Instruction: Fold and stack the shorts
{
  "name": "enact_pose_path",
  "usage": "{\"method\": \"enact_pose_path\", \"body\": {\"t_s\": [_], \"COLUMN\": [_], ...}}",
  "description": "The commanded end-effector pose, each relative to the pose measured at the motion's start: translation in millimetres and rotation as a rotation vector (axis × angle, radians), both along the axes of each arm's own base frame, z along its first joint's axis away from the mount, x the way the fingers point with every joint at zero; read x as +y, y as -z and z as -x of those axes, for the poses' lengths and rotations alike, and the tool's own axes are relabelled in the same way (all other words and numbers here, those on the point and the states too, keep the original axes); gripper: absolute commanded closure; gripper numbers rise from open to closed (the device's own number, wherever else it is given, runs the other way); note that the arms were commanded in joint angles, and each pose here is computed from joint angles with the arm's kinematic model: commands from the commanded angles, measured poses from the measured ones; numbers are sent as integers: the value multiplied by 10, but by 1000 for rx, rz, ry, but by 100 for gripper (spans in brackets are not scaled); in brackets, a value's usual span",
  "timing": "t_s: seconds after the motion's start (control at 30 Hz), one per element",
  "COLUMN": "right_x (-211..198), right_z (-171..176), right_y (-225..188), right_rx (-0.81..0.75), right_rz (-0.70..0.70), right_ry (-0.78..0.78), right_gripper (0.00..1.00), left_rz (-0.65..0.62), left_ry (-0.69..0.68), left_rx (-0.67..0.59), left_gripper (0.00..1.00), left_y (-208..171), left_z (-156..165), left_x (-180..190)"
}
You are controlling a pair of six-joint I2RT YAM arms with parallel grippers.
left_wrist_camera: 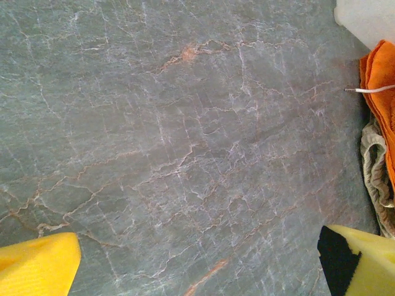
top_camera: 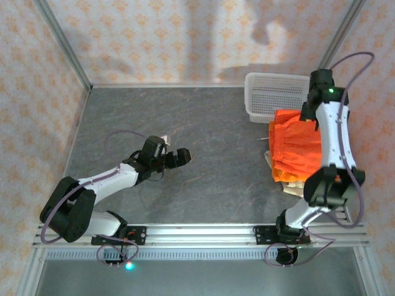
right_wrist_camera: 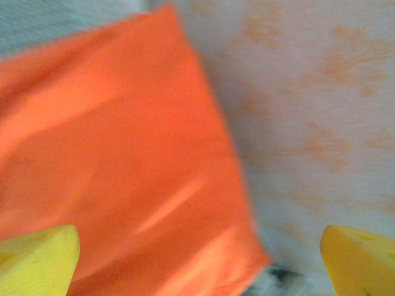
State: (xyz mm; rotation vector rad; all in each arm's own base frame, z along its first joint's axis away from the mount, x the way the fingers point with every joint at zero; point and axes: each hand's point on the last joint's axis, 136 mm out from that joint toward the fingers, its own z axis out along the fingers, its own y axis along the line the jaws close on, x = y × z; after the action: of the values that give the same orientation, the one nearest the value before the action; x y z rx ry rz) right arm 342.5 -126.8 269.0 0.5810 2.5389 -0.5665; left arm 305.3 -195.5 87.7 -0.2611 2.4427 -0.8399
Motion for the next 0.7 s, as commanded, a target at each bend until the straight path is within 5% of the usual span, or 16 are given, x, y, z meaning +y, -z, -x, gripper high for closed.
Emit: {"method": "enact_pose_path", "body": {"t_s": [0.0, 0.27, 0.67], "right_x": [926, 1584, 1345], "right_z": [-65, 212, 616], "right_y": [-92, 388, 1753], "right_rx": [-217, -225, -44], "right_rz": [-487, -860, -791], "right_ry": [-200, -240, 60], "right_gripper": [1, 1, 1], "left_rz": [5, -6, -3], "left_ry": [-14, -18, -30], "left_rx": [-38, -33, -26], "left_gripper": [0, 0, 0], "left_y": [-92, -97, -57], "left_z": [-54, -25, -19], "left_x": [24, 51, 63]}}
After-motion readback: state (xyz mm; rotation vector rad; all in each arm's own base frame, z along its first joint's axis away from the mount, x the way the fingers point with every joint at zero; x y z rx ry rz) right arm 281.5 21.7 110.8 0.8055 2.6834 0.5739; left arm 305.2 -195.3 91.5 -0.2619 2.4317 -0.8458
